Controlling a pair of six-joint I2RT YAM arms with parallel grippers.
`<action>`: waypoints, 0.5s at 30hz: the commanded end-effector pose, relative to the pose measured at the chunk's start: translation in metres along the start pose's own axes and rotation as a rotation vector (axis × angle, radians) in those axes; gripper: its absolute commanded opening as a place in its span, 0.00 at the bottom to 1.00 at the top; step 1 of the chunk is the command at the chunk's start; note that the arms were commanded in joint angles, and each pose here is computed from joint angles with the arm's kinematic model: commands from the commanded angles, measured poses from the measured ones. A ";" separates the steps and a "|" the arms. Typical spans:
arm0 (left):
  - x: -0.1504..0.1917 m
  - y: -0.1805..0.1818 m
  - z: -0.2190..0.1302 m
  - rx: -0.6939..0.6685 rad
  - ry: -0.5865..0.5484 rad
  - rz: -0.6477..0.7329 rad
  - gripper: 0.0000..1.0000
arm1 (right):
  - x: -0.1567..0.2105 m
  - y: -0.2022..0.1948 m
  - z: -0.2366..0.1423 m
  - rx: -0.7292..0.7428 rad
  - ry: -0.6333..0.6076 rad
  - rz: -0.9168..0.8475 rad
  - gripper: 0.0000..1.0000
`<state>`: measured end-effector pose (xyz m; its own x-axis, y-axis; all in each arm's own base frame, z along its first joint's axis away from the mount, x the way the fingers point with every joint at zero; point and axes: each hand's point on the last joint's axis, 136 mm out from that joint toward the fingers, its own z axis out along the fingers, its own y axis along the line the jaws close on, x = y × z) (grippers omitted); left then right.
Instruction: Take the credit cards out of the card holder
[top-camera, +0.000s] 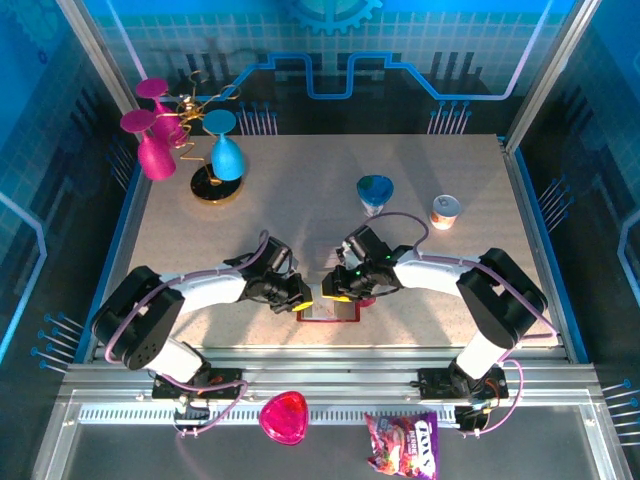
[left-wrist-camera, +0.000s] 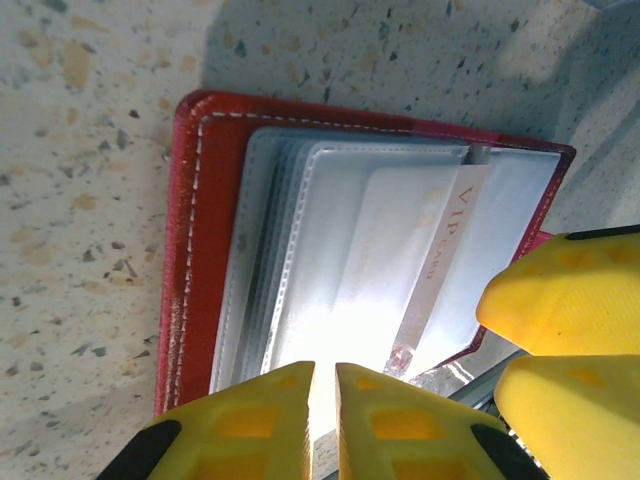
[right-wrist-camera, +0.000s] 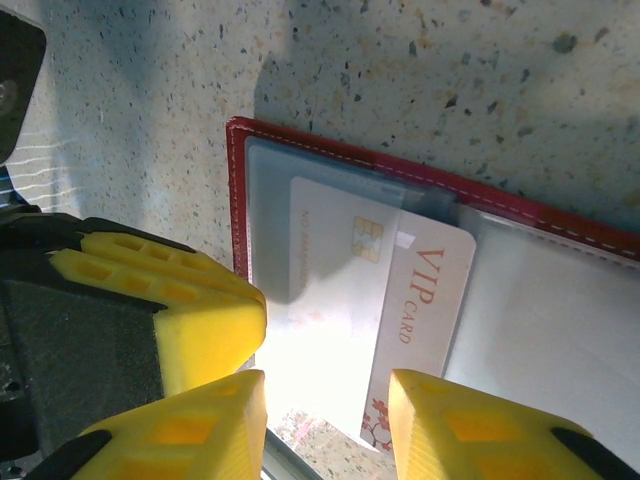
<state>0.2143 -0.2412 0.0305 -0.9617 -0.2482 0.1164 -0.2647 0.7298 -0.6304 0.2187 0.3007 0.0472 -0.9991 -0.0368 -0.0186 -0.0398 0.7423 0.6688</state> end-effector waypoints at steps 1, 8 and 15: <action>-0.004 -0.002 -0.001 -0.013 0.003 0.012 0.11 | 0.000 0.000 -0.003 -0.025 -0.007 0.011 0.36; -0.003 0.002 0.000 -0.032 0.011 0.010 0.08 | 0.000 -0.010 -0.002 -0.026 -0.008 0.028 0.34; -0.002 0.009 0.000 -0.061 0.011 0.012 0.08 | 0.001 -0.016 0.001 -0.030 -0.002 0.040 0.33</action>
<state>0.2127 -0.2388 0.0266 -0.9646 -0.2344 0.1207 -0.2586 0.7517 -0.6067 0.2186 0.2898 0.0356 -0.9999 -0.0115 -0.0077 -0.0137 0.7376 0.6750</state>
